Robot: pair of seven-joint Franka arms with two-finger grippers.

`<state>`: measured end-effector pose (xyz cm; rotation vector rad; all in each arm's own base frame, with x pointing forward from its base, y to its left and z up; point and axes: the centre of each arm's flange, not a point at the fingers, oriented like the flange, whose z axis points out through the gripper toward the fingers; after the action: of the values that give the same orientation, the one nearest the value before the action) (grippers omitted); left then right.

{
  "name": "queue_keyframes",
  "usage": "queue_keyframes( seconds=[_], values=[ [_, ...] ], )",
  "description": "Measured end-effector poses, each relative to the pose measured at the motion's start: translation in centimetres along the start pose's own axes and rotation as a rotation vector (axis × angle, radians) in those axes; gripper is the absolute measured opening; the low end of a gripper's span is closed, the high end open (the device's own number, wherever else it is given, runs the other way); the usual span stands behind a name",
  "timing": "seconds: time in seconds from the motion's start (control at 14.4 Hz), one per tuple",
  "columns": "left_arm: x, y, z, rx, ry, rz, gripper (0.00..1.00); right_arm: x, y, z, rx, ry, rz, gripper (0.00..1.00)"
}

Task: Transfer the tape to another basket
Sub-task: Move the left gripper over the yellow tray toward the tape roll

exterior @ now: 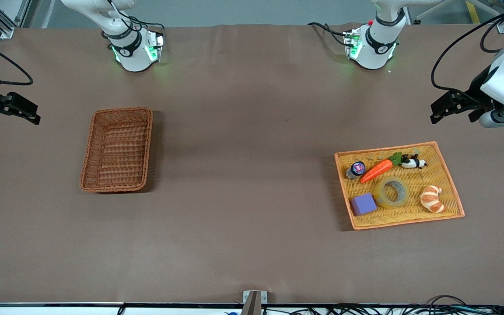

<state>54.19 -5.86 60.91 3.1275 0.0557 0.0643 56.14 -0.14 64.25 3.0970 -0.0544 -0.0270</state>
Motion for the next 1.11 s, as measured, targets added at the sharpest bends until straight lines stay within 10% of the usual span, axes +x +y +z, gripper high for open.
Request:
queue_keyframes(
  seconds=[1.11],
  values=[
    [0.6,0.9,2.6,0.009,-0.048,0.004,0.91,0.0,0.0,0.0,0.000,0.000,0.000,1.00]
  ],
)
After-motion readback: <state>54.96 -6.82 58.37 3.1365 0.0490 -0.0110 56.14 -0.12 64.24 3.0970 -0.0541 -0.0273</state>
